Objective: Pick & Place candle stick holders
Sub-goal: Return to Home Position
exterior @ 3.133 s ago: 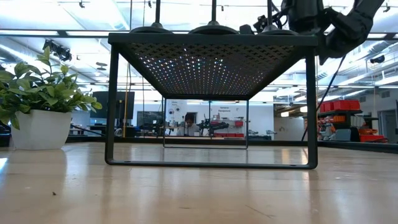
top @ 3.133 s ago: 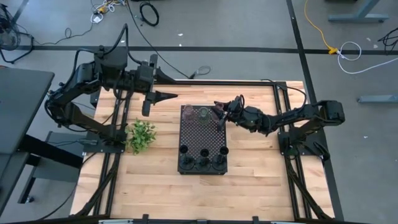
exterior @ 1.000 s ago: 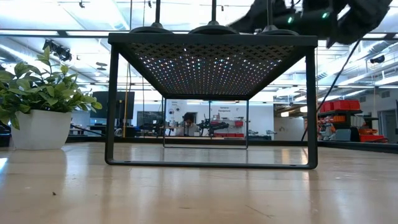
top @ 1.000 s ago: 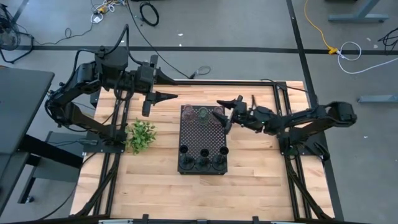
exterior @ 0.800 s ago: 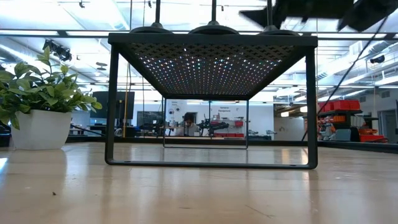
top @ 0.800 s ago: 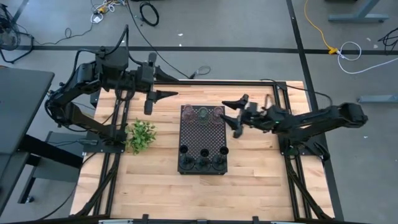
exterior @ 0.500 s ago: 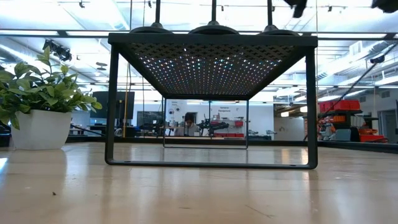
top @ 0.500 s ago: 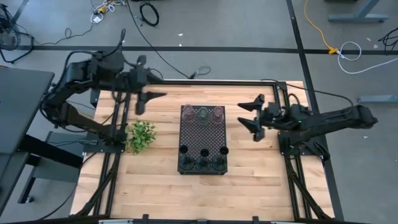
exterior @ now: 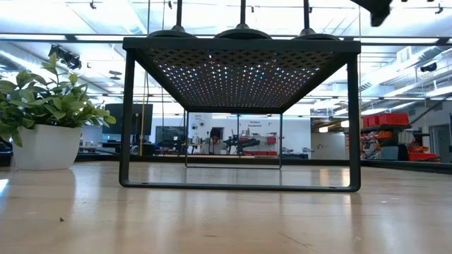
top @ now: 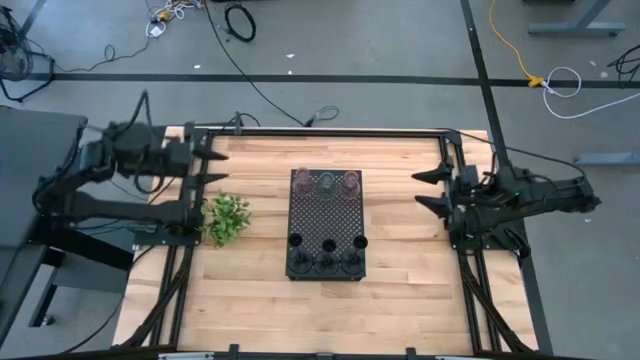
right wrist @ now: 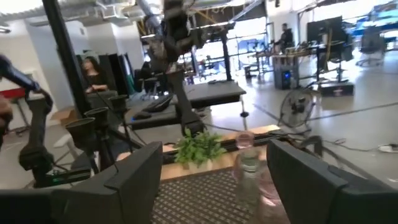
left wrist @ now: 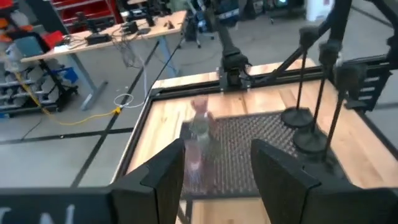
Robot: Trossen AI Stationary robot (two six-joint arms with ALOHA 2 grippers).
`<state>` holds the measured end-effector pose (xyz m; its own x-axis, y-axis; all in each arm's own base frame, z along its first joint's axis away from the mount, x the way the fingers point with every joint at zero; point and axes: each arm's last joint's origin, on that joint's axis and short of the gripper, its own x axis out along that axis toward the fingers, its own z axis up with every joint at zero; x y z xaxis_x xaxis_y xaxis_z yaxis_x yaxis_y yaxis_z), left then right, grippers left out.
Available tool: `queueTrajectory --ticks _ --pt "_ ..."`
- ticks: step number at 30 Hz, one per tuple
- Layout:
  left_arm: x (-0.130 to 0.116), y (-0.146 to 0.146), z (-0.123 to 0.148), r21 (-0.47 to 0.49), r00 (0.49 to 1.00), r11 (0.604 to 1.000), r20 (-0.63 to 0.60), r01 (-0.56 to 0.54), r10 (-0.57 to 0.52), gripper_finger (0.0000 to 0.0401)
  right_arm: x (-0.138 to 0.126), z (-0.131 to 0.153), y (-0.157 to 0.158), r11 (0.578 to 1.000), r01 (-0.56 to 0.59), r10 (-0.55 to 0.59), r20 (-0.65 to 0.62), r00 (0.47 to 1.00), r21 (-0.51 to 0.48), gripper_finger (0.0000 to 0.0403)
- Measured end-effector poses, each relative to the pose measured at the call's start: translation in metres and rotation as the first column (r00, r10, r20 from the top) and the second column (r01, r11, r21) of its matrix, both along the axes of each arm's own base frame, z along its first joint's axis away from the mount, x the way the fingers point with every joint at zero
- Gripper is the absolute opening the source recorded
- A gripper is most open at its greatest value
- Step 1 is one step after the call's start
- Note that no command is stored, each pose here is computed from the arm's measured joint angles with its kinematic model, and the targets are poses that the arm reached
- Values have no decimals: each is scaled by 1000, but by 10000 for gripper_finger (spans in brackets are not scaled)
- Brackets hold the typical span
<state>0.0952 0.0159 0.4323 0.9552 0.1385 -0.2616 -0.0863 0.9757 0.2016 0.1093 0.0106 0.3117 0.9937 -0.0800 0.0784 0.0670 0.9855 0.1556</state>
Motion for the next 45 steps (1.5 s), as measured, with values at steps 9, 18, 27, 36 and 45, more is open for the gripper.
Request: queueTrajectory --ticks 9,18,27,36,45 --pt "-30 -6 -122 -152 987 988 157 6 18 186 -33 -15 -9 989 136 -132 -70 989 53 286" --pt "-20 -6 -210 -226 961 972 278 61 4 186 -30 -47 -10 982 187 -186 -27 982 15 286" --pt "-3 -3 -242 -228 930 970 367 88 2 186 -20 -91 -8 986 168 -167 95 981 -1 286" --pt "2 -2 -262 -250 944 967 329 54 32 186 -12 -129 -7 986 169 -169 69 983 5 286" --pt "3 -6 -265 -201 953 980 297 7 54 186 -11 -140 -7 983 179 -181 -49 982 -40 286"
